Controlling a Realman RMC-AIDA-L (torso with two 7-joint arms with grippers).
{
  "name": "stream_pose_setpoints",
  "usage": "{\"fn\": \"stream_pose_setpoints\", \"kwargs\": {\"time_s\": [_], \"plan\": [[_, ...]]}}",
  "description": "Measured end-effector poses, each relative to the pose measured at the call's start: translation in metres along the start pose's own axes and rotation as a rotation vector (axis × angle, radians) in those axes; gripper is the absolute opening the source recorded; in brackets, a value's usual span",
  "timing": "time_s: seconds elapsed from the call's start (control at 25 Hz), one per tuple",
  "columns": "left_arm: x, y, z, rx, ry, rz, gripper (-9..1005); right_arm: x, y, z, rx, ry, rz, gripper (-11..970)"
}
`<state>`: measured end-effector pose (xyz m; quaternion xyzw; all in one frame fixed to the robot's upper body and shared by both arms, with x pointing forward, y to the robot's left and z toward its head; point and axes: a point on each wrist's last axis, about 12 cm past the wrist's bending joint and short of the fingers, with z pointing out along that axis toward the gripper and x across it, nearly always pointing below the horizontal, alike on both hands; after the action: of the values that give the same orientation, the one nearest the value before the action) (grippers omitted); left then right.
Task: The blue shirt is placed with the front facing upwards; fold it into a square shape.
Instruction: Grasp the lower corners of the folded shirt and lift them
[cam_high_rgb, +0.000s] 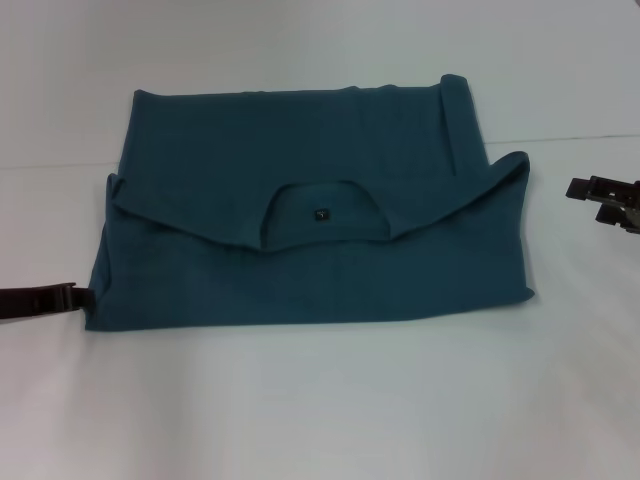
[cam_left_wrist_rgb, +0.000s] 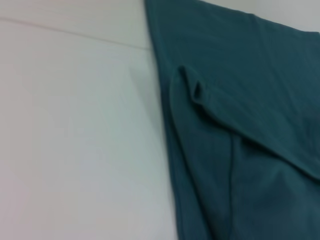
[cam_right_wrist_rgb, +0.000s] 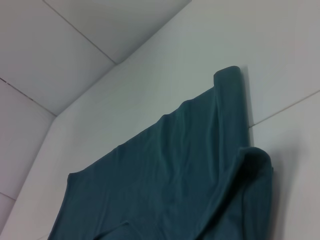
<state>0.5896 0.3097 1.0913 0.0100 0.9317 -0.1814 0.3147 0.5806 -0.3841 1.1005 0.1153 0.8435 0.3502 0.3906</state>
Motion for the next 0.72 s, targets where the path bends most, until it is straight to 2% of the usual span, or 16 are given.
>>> {"fn": "stream_pose_setpoints", "kwargs": {"time_s": [0.4, 0.64, 0.72], "plan": [[0.006, 0.005, 0.004, -0.02, 0.011, -0.055, 346, -0.001, 0.001, 0.0, -0.001, -0.001, -0.004, 837], [0.007, 0.003, 0.01, -0.016, 0.027, -0.067, 589, -0.001, 0.001, 0.0, -0.001, 0.0, -0.003, 837], [0.007, 0.002, 0.012, -0.01, 0.035, -0.069, 640, -0.001, 0.0, 0.0, -0.001, 0.0, -0.002, 837]]}}
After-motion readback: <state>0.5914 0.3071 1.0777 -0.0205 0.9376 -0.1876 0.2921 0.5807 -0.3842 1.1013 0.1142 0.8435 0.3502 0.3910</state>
